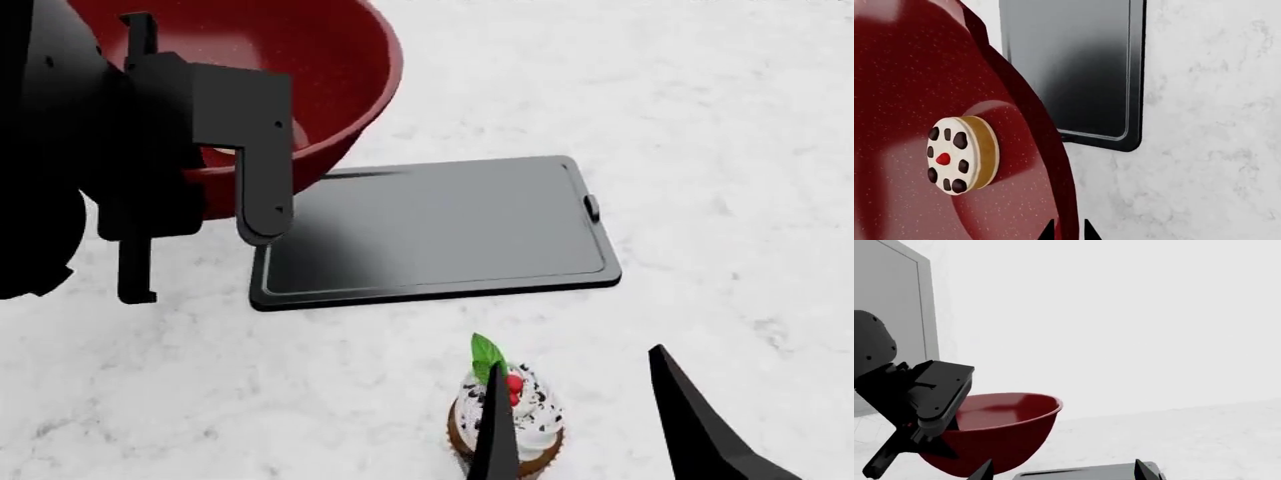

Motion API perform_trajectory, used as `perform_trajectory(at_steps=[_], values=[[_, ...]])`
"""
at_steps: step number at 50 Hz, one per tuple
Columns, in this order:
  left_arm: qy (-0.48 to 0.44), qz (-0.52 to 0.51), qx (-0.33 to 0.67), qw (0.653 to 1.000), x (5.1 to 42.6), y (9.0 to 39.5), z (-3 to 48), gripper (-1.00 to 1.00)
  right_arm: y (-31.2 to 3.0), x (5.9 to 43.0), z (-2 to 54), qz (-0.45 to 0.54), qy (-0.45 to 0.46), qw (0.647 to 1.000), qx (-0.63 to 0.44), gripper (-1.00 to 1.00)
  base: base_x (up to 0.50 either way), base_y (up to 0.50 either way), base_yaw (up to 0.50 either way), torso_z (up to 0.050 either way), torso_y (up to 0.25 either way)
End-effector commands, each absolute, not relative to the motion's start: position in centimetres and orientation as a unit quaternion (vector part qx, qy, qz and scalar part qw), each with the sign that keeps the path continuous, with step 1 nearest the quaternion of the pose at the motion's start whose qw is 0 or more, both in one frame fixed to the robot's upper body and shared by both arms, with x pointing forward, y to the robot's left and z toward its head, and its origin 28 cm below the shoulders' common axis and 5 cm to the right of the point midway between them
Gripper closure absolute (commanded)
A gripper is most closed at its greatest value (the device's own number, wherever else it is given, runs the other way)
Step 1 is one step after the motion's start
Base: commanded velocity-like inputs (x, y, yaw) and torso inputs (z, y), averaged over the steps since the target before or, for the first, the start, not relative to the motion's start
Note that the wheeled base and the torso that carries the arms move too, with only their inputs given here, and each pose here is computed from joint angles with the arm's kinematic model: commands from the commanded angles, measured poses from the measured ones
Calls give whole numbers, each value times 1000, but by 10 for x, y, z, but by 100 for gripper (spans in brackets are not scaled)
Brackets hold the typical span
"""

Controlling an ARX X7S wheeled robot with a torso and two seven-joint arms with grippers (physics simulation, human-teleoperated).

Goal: Pick up the bowl with cake and place it on the tray. Pick up the cupcake and place it on the tray.

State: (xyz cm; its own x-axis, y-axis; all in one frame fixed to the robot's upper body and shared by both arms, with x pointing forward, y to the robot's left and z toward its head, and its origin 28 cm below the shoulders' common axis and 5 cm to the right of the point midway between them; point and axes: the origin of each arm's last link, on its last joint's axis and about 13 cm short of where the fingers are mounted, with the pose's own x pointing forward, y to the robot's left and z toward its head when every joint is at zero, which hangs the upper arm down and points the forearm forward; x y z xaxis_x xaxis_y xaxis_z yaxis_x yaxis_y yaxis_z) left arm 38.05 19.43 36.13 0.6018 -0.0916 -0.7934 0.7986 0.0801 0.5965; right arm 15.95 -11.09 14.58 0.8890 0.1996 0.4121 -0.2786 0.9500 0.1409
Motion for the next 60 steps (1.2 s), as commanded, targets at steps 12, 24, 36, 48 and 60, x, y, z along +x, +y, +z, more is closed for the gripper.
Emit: perform_trajectory(at_steps=[12, 24, 36, 48, 60], values=[[272, -353, 622, 643, 422, 172, 360, 100, -115, 158, 146, 116, -203, 966, 106, -100, 0, 0, 0, 0, 1], [264, -397, 612, 631, 424, 167, 348, 100, -113, 158, 146, 117, -202, 967, 106, -100, 0, 0, 0, 0, 1], [247, -443, 585, 632, 422, 169, 341, 100, -112, 160, 145, 119, -199, 967, 106, -100, 0, 0, 0, 1, 1], [251, -452, 571, 638, 430, 175, 328, 100, -111, 161, 145, 119, -199, 967, 107, -100, 0, 0, -1, 0, 0], [246, -468, 566, 633, 423, 173, 324, 100, -112, 162, 143, 119, -197, 967, 108, -100, 1, 0, -1, 0, 0]])
